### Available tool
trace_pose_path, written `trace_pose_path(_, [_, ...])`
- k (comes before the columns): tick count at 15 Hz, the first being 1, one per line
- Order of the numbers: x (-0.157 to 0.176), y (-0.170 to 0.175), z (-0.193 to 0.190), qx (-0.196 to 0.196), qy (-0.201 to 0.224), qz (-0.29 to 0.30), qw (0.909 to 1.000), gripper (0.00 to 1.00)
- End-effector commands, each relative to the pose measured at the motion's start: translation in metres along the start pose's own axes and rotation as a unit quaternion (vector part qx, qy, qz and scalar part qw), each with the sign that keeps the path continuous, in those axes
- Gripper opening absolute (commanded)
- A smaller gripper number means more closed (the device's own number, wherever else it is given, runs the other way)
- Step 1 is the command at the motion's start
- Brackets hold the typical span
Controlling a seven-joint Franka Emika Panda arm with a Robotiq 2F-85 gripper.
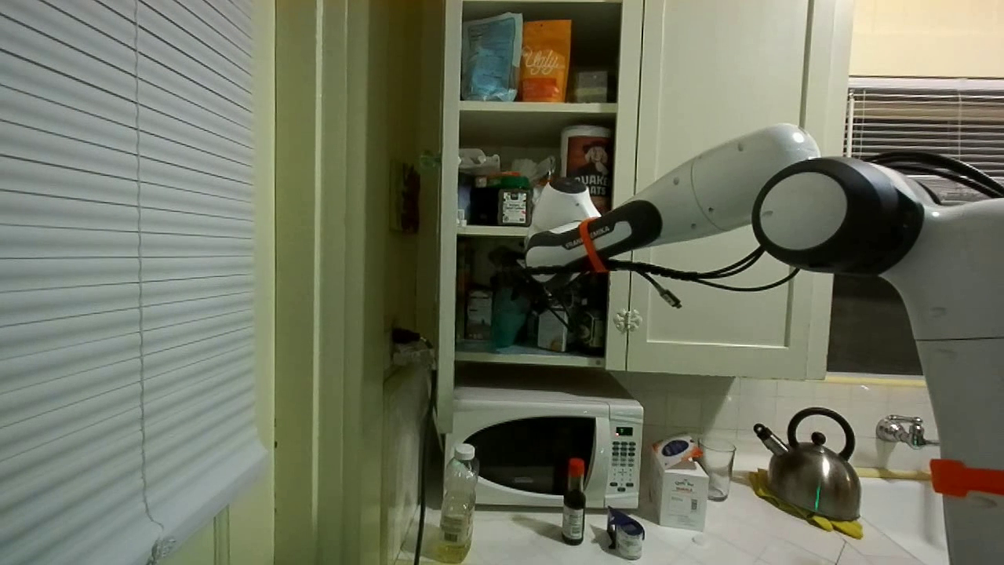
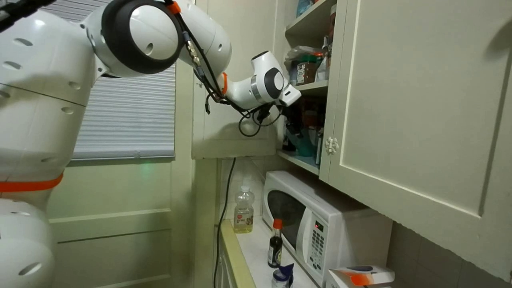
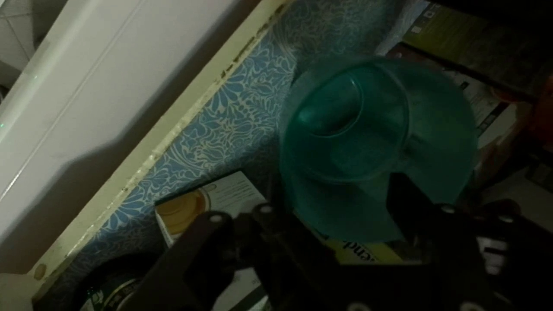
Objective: Put the cup on the last shelf of the open cabinet
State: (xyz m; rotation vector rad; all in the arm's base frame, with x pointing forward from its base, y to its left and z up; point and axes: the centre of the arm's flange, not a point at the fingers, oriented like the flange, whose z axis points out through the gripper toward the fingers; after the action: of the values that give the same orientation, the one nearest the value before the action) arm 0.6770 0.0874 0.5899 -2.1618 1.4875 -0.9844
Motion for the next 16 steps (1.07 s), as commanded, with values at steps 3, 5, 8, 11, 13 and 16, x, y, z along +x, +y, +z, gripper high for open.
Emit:
trace_pose_path(3, [0.003, 0.000, 0.015, 0.023, -0.011, 0.012, 0.9996, 1.00])
trace_pose_path(5, [0.005, 0.000, 0.020, 0.037, -0.005, 0.012, 0.9992, 1.00])
trace_pose_path(8, [0.009, 0.003, 0.032, 0.050, -0.006, 0.016, 0.9986, 1.00])
trace_pose_path(11, [0.007, 0.005, 0.040, 0.067, -0.012, 0.009, 0.9976, 1.00])
trace_pose_path(13, [0.003, 0.003, 0.042, 0.084, -0.013, -0.002, 0.9964, 1.00])
trace_pose_path(16, [-0.005, -0.001, 0.039, 0.106, -0.009, -0.023, 0.9940, 1.00])
